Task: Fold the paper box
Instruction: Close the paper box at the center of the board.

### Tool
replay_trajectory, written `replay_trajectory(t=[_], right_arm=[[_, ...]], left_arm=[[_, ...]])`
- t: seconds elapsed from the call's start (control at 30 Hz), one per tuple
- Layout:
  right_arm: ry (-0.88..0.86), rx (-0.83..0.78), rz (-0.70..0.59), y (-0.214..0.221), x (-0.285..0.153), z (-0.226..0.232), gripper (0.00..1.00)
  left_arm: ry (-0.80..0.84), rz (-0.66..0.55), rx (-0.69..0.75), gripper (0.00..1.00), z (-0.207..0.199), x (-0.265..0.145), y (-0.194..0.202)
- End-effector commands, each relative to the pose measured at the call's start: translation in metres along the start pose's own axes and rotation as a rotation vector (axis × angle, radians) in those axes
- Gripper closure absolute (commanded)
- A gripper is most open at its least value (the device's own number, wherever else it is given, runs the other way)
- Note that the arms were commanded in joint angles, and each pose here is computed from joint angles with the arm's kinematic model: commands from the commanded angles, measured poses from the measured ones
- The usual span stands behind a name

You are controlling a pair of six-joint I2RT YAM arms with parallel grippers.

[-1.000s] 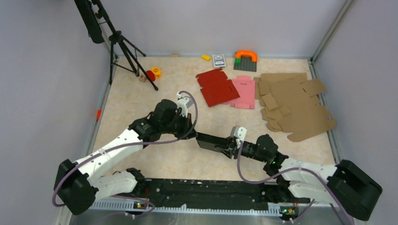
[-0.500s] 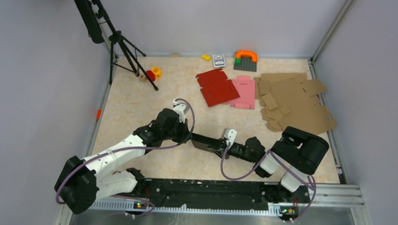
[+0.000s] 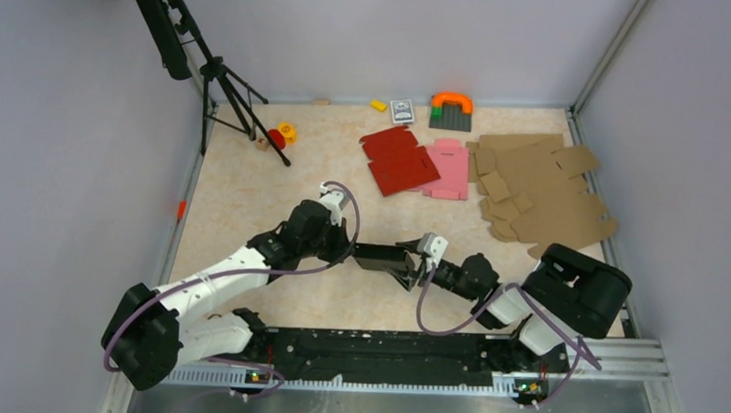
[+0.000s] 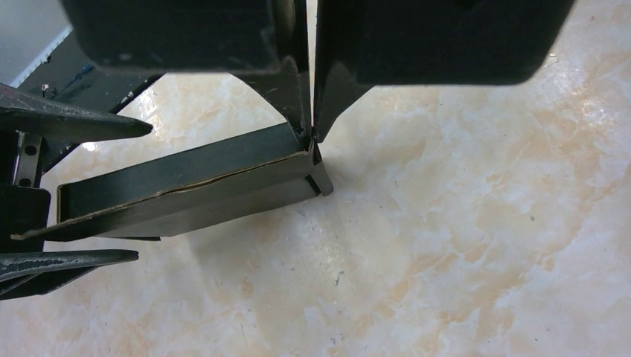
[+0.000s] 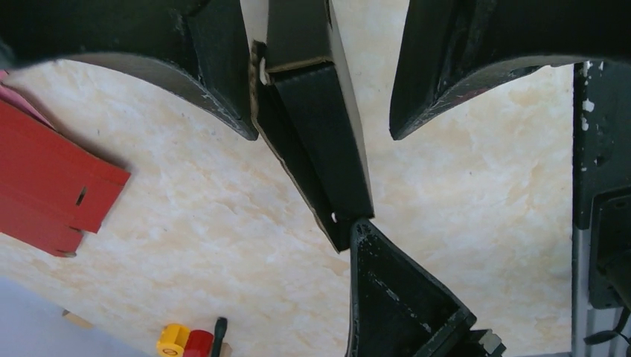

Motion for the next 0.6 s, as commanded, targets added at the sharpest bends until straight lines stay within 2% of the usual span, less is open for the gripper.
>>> replay_trajectory(t=[0.0,0.27,0.47,0.57], right_arm=[[0.036,-0.005,-0.022,-0.006,-0.012,-0.001,0.35],[0.075,0.001,0.046,-0.003,-0.027,-0.004,0.34],[0.047,-0.009,0.132,0.012,-0.025,-0.002,0.39],[0.043,-0.002,0.138,0.015,-0.027,-0.001,0.51]], left_arm=[[-0.006,-0.007,0.024,1.0,-0.001,0.004,-0.001],[-0.005,0.007,0.049,1.0,-0.012,0.009,-0.005],[-0.009,0.019,0.073,1.0,-0.016,0.011,-0.012],[-0.015,0.021,0.082,1.0,-0.015,0.009,-0.015]])
Point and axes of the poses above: each gripper's point midway between its finger pads, its own x axis out along the fingers, its own z axis along the line the jaws close on, y = z × x, the point moved 2 cm from there along -x, back along the fingers, and after that the axes turned 8 degrees about x, right-handed, at the moved point
